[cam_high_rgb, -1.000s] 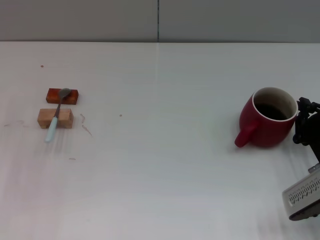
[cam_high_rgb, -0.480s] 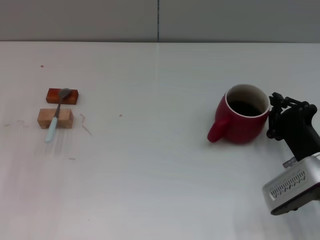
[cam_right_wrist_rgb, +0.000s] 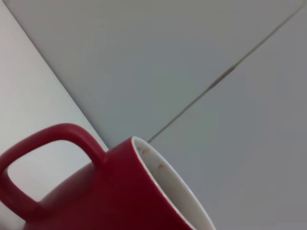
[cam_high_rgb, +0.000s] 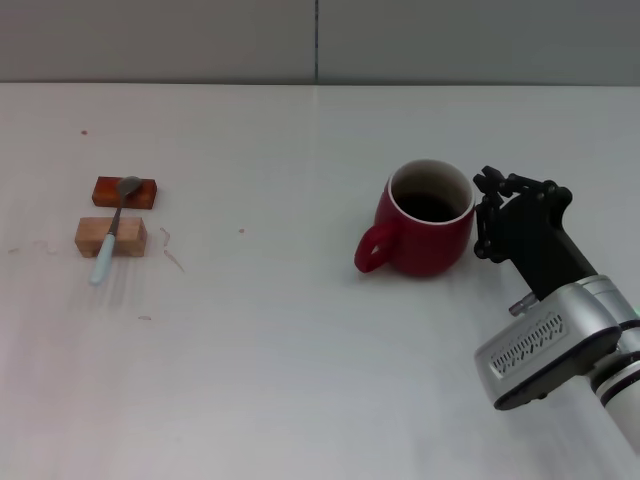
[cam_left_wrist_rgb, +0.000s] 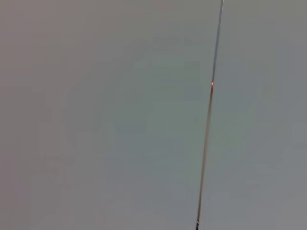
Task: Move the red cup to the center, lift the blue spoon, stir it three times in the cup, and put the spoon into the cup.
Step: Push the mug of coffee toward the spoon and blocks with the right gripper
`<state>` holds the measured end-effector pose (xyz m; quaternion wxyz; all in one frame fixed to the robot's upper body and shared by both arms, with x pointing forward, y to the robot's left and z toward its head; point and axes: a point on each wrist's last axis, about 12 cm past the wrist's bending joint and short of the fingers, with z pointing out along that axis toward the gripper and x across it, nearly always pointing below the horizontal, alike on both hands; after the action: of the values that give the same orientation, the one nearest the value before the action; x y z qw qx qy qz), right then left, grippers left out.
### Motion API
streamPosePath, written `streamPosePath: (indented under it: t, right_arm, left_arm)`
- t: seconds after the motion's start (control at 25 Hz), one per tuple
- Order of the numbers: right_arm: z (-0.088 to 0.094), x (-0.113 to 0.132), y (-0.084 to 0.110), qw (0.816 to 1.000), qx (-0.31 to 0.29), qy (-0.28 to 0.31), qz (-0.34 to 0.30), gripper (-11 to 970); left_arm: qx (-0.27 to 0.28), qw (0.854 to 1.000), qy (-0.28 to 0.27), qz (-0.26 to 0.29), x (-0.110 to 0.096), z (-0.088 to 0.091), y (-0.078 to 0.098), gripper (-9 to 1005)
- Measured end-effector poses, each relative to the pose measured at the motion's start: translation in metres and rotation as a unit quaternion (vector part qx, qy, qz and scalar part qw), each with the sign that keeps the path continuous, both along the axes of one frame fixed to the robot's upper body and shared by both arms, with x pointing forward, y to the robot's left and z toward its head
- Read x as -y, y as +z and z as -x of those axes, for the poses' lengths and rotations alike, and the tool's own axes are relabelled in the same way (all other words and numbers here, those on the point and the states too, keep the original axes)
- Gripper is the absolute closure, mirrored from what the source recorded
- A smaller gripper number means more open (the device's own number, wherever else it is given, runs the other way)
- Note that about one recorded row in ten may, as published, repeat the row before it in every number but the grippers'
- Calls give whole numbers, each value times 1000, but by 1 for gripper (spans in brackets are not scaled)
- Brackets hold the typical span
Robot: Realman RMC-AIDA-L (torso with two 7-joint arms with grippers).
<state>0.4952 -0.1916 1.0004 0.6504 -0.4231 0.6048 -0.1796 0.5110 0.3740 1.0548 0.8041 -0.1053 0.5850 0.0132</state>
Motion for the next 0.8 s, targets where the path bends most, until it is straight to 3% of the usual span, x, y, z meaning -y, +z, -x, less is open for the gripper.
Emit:
streamPosePath:
  t: [0.8]
  right_arm:
    - [-8, -39, 12, 991, -49, 56, -111, 894]
  left_arm:
    - [9, 1000, -1, -2, 0, 3, 1, 155]
